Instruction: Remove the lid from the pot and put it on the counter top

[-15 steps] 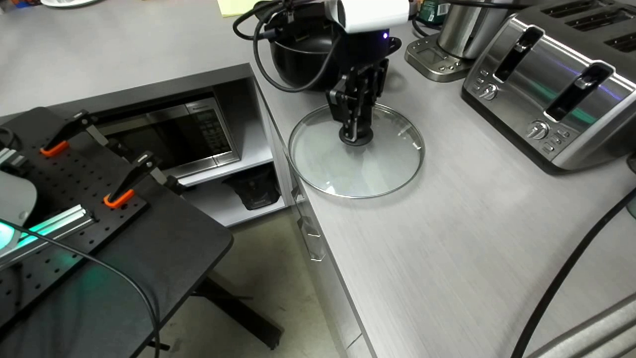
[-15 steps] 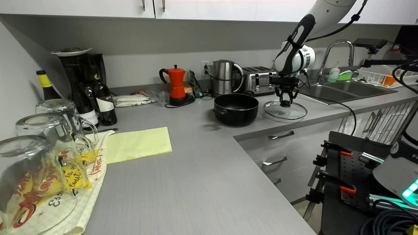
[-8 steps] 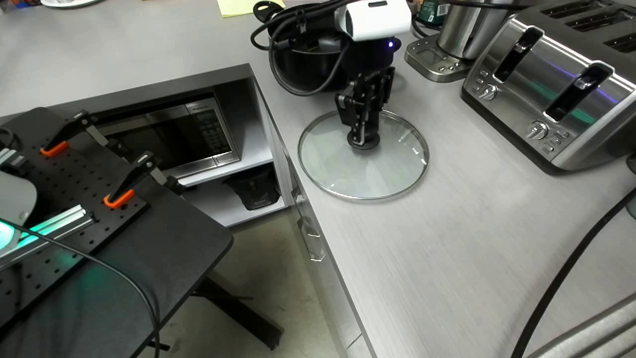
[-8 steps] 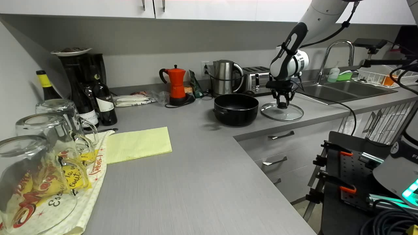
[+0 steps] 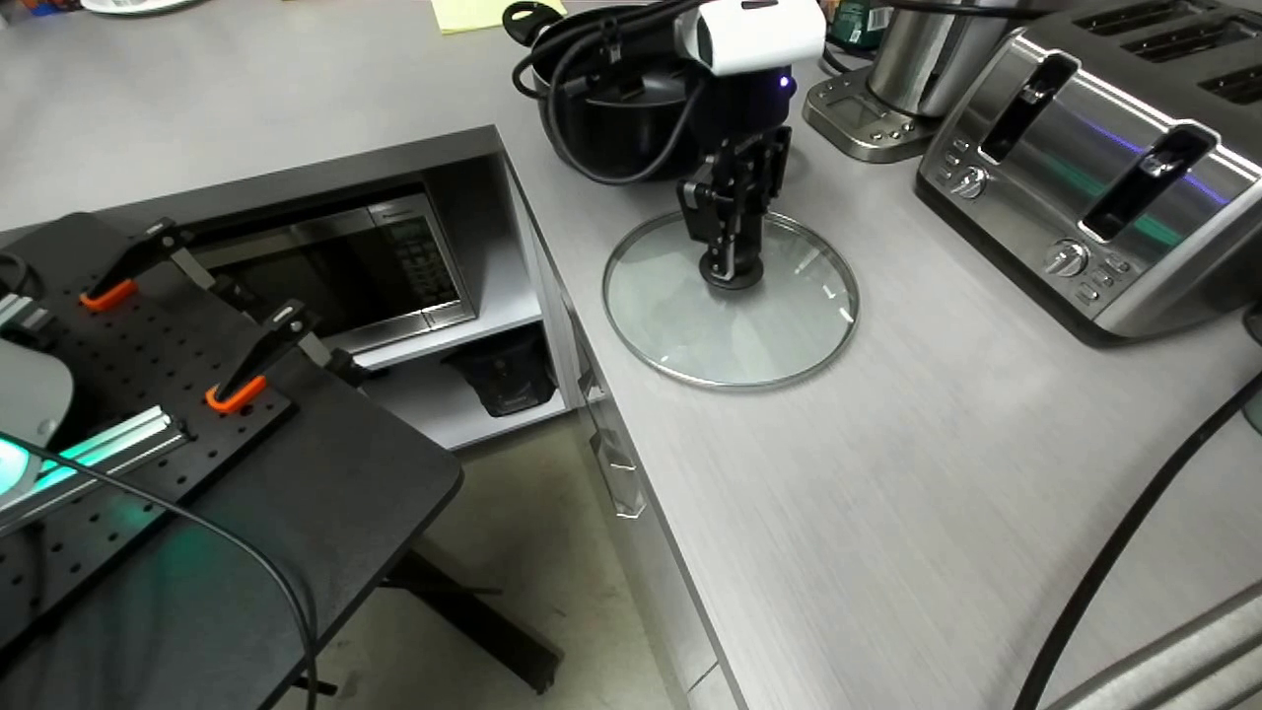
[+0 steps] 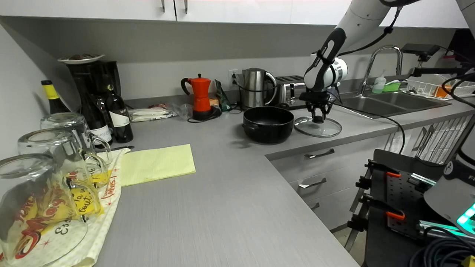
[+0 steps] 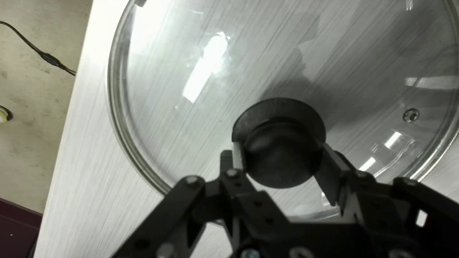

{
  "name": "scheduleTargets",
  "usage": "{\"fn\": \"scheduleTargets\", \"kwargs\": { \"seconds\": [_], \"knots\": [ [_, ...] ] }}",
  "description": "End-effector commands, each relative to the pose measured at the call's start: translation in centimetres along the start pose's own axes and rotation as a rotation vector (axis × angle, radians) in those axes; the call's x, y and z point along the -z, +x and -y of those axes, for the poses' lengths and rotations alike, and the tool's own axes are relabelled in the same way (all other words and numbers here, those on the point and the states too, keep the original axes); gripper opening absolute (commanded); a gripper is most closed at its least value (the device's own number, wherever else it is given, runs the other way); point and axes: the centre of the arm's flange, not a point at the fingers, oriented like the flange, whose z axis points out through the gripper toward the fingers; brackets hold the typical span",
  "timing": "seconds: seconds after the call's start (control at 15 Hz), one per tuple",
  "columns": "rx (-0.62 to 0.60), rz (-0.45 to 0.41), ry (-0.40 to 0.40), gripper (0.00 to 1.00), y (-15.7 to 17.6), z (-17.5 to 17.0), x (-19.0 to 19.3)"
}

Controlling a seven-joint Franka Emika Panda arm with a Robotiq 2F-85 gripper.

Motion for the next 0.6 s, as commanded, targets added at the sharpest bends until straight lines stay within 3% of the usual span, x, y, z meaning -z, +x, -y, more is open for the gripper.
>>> {"fn": "scheduleTargets", "kwargs": {
  "seconds": [0.0,0.13,0.33,0.53],
  "knots": [
    [-0.011,-0.018,0.007,0.75,0.3,0.8,1.0],
    [-0.01,-0.02,0.014,0.88,0.4,1.1,1.2],
    [-0.01,-0.023,0.027,0.99,0.5,1.4,1.7],
    [0.005,-0.021,0.054,1.0,0.1,1.0,2.7]
  ]
}}
